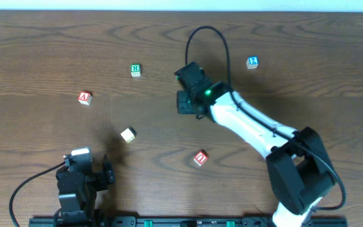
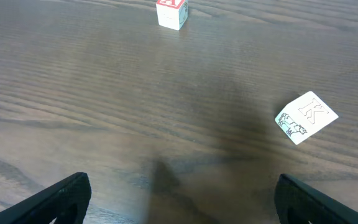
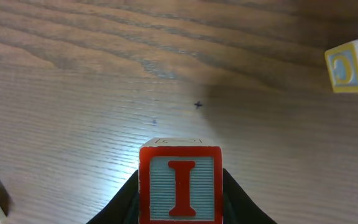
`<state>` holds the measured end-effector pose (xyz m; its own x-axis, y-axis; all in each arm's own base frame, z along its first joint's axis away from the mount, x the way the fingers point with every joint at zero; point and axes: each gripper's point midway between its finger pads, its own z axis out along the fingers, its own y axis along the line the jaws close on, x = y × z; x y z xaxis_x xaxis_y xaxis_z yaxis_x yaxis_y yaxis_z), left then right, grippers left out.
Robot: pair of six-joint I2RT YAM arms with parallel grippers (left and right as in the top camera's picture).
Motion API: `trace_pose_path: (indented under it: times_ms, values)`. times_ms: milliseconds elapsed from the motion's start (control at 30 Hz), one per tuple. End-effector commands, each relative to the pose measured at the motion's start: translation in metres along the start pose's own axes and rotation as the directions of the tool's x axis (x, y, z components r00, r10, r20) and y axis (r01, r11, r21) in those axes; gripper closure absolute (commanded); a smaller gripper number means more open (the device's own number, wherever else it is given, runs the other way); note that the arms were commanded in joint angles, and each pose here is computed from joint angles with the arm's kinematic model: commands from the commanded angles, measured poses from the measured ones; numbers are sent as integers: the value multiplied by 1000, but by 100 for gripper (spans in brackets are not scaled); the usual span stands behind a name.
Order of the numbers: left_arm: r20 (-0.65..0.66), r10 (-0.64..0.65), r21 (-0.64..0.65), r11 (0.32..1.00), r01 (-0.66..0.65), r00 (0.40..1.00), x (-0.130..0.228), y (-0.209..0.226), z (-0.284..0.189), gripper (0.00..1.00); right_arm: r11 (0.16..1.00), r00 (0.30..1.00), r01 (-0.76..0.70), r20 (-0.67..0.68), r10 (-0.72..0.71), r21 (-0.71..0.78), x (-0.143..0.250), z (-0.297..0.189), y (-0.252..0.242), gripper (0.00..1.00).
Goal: Spell out Ai2
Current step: 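Carry the I block forward and lower it onto the table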
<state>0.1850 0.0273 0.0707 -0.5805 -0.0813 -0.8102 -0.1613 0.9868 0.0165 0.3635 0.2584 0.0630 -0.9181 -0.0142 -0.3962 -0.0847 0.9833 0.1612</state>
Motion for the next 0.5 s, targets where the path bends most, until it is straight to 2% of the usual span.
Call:
trace_pose_path:
  times_ms: [0, 200, 467]
  values:
    - [-32, 6, -6, 1000, -6, 999, 10, 1, 2, 4, 992, 996, -52, 76, 44, 111, -2, 3, -5, 99]
    - [-32, 6, -6, 1000, -6, 999, 10, 1, 2, 5, 984, 989, -142, 56, 136, 109, 0, 19, -12, 99]
    - [-32, 6, -6, 1000, -6, 999, 10, 1, 2, 5, 987, 990, -138, 22, 137, 85, 7, 38, -7, 99]
